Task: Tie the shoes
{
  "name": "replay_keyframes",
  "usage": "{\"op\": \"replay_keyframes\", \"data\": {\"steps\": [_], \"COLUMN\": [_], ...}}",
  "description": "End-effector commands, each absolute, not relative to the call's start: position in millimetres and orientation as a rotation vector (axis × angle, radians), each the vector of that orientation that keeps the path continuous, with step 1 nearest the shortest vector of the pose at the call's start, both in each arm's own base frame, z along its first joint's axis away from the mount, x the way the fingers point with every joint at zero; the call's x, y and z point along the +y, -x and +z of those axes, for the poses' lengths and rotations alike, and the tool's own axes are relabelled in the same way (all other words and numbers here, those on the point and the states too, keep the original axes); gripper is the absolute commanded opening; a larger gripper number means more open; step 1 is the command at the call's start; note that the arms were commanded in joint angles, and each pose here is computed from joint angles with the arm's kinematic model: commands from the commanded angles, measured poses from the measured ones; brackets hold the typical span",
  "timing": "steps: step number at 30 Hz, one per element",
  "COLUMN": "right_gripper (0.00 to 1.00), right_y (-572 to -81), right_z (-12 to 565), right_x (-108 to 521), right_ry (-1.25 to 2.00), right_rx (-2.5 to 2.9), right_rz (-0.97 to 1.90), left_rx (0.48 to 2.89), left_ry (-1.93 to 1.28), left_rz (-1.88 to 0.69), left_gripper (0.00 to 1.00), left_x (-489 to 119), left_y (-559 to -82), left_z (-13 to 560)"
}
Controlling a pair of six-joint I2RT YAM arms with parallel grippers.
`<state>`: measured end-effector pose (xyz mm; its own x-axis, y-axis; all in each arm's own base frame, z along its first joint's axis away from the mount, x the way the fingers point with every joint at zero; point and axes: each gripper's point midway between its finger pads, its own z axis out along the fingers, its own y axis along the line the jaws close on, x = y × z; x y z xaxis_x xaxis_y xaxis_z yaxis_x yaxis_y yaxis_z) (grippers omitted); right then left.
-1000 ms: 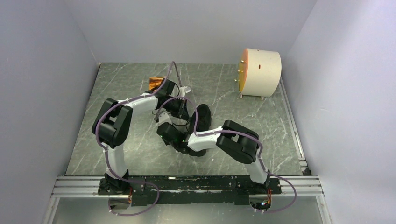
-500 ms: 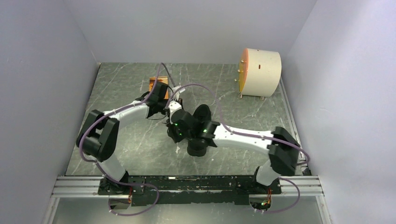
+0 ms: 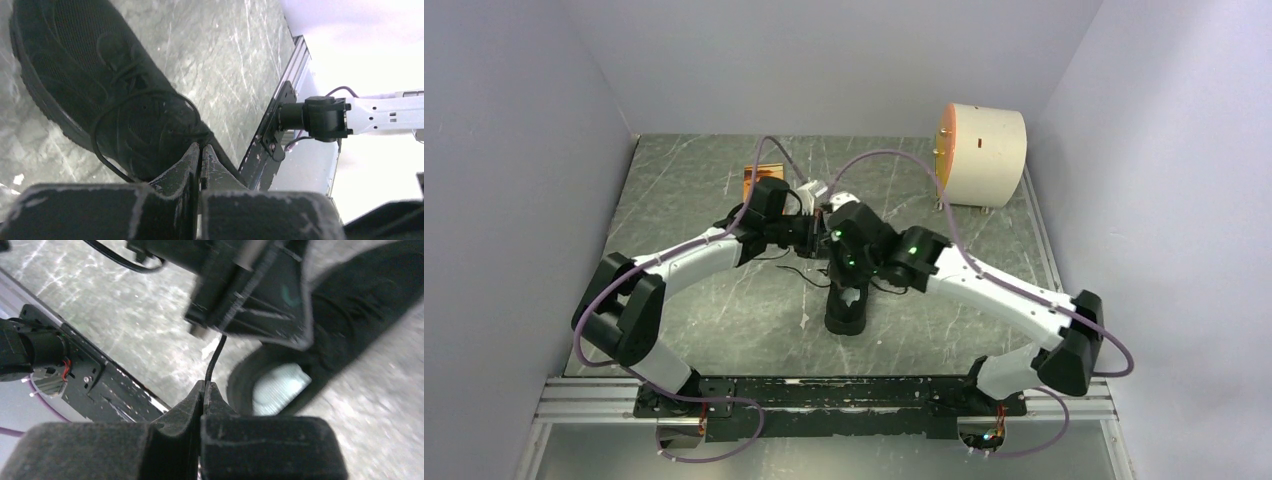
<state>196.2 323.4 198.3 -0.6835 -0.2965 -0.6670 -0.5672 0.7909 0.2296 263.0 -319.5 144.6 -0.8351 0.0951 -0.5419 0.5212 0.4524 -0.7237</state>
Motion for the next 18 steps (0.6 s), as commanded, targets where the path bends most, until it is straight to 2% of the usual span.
{"op": "replay_keyframes", "data": {"steps": [1,6,9,16,18], "right_gripper": [0.00,0.00,0.00,0.00,0.07], "right_y": [-172,-134,-119,-130,-144], "right_z": [198,183,174,131,120], "right_x": [227,165,165,153,151], "right_ry": [0.508,0.243,0.150,0.022,-0.036], "right_rx": [2.617,2.843,2.934,3.047,3.022], "right_rz": [0.280,0.094,0.141,0.210,0.234], "left_rx": [2.196,2.193,2.213,2.244,2.248], "left_ry": [-0.532,-0.536,-0.551,-0.595,-0.597], "left_rz": [-1.326,-1.281,-1.290,-1.258,-1.255], "left_gripper": [0.05,0.05,0.05,0.05,0.05], "left_x": [-329,-328,-329,-324,-323], "left_y": [-286,-293,-290,-286,-285], "left_z": [170,174,173,168,168]}}
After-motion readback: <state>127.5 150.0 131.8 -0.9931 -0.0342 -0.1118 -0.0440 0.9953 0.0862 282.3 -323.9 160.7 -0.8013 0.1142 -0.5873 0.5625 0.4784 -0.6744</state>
